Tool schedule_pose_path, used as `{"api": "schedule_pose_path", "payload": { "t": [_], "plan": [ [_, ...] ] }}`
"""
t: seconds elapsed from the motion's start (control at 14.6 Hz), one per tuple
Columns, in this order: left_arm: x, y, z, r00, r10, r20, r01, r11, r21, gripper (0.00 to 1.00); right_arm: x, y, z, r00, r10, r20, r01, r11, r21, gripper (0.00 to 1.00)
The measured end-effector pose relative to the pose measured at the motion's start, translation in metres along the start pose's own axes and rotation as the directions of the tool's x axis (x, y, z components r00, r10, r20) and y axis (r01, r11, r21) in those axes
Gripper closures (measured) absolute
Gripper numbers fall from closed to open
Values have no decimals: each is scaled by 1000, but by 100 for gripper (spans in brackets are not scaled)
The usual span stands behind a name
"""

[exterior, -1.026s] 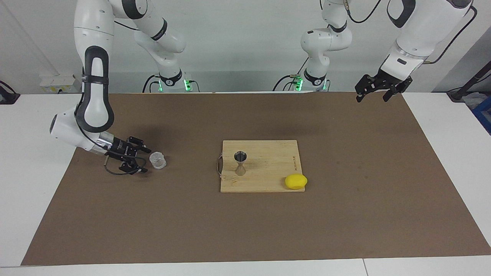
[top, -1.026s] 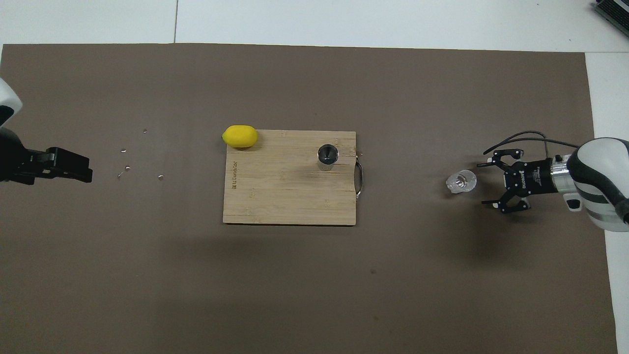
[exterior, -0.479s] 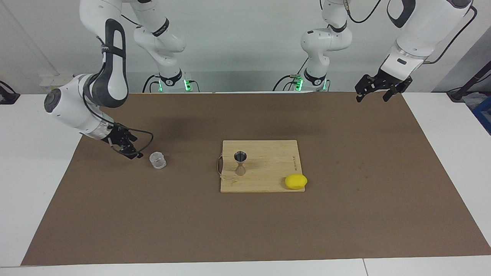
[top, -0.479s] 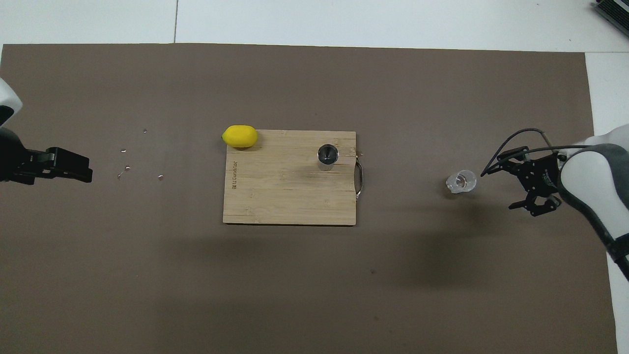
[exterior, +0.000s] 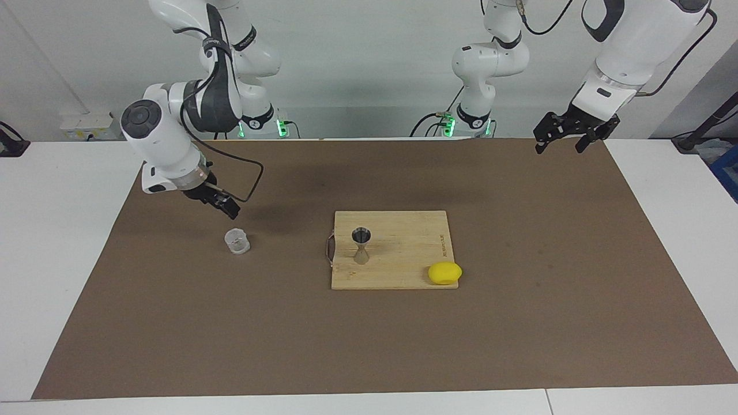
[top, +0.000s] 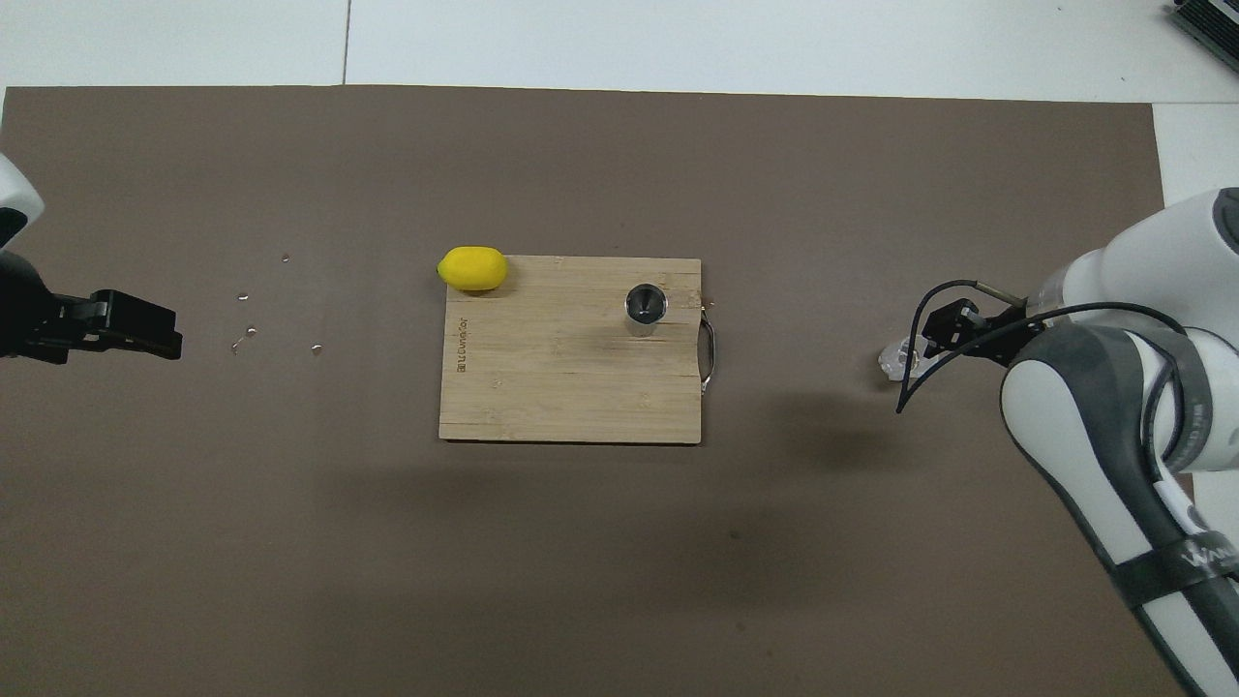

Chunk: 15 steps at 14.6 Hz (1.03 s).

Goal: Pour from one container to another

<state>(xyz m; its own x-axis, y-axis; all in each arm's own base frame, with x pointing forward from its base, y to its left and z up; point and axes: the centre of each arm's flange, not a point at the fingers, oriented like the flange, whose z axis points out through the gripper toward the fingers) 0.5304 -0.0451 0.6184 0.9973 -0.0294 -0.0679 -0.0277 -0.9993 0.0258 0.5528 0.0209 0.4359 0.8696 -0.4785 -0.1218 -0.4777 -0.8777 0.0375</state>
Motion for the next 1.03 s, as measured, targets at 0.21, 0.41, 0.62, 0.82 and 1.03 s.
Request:
{"api": "schedule_pose_path", "payload": {
  "t": [0.21, 0.41, 0.62, 0.82, 1.03],
  "plan": [
    [0, 0, 0, 1000, 0, 0, 0, 1000, 0, 0, -14, -23, -32, 998, -68, -14, 68, 998, -3, 0],
    [0, 0, 0, 1000, 0, 0, 0, 1000, 0, 0, -23, -32, -60, 994, -99, -53, 100, 995, 11, 0],
    [0, 0, 0, 1000, 0, 0, 0, 1000, 0, 0, -29, -27, -96, 989, -119, -92, 122, 992, 26, 0],
    [0, 0, 0, 1000, 0, 0, 0, 1000, 0, 0, -32, -22, -134, 978, -172, -117, 175, 984, 15, 0],
    [0, 0, 0, 1000, 0, 0, 0, 1000, 0, 0, -32, -13, -161, 958, -248, -146, 246, 969, -30, 0]
  ]
}}
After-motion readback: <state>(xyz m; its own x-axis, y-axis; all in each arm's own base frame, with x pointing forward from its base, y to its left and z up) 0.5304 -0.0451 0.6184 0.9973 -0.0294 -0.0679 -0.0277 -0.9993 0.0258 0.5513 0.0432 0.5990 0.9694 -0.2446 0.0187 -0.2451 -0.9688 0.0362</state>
